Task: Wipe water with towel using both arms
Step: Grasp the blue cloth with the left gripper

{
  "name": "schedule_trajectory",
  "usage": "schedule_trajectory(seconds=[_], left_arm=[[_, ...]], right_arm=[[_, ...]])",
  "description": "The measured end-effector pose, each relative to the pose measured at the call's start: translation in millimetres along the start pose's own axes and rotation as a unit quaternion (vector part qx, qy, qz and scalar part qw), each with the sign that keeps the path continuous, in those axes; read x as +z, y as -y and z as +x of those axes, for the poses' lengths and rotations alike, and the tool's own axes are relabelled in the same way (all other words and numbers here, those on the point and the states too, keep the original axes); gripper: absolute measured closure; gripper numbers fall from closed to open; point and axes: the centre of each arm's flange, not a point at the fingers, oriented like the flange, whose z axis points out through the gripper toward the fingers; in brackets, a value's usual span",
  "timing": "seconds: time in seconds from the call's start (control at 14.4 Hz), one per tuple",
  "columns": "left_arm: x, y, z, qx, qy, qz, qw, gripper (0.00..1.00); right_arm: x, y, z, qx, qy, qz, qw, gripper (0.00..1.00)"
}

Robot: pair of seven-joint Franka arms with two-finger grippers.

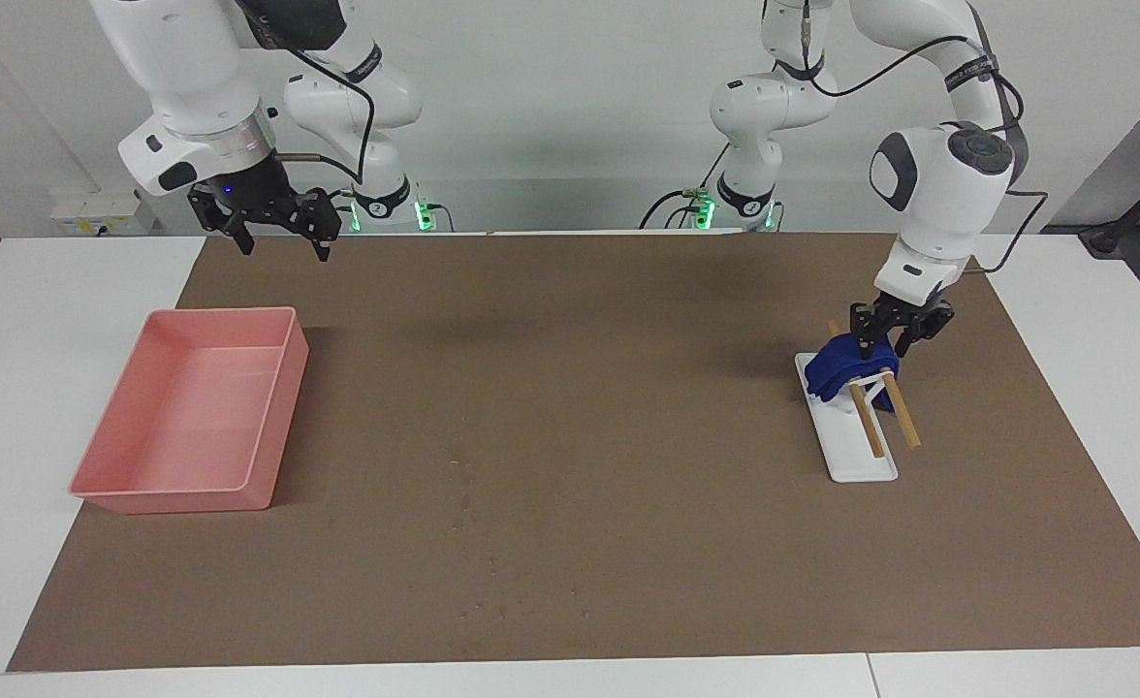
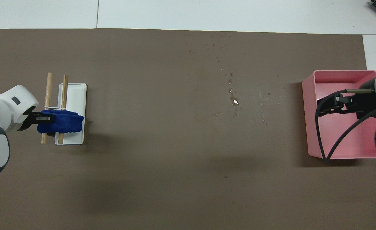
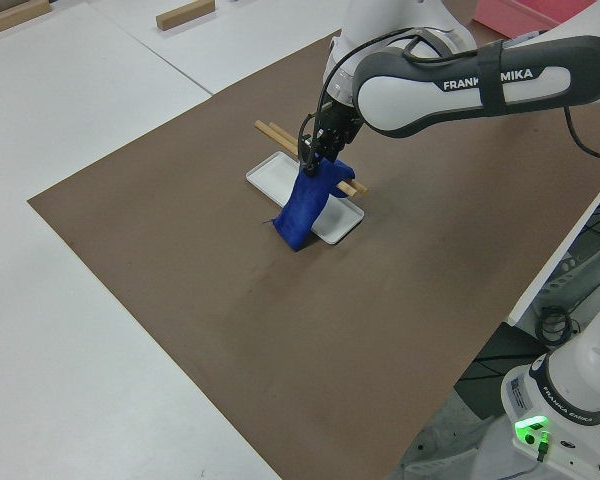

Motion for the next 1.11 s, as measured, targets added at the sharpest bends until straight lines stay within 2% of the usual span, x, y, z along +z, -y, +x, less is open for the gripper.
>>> schedule_trajectory(seconds=[0.07,0.21,0.35,0.83,0.97,1.11], left_arm=[[0.0,-0.1,0.0,-0.002,0.000,0.000,1.000,0.49],[-0.1,-1.1,0.1,-0.002,0.000,0.000,1.000,0.66],[-1.9,-1.0,0.2,-0.003,-0.002,0.000,1.000,0.72],[-5.7,-1.8,2.4,-0.009,0.004,0.000,1.000,0.72],[-13.6,-2.2,7.3,-0.008,0.013,-0.001,1.000,0.76],[-23.4,-2.8,12.3,-0.008,0.021,-0.001,1.000,0.85]], right_arm=[[0.2,0.0,0.1,0.000,0.000,0.000,1.000,0.00],[0.3,0.2,0.5,0.000,-0.004,0.001,1.000,0.00],[-0.1,0.1,0.2,0.000,-0.006,0.001,1.000,0.00],[-0.7,0.0,-0.6,0.000,-0.006,0.001,1.000,0.00],[-0.9,-0.2,-0.6,-0.001,-0.007,0.001,1.000,0.00],[-1.1,-1.0,-0.6,0.000,-0.007,0.001,1.000,0.00]])
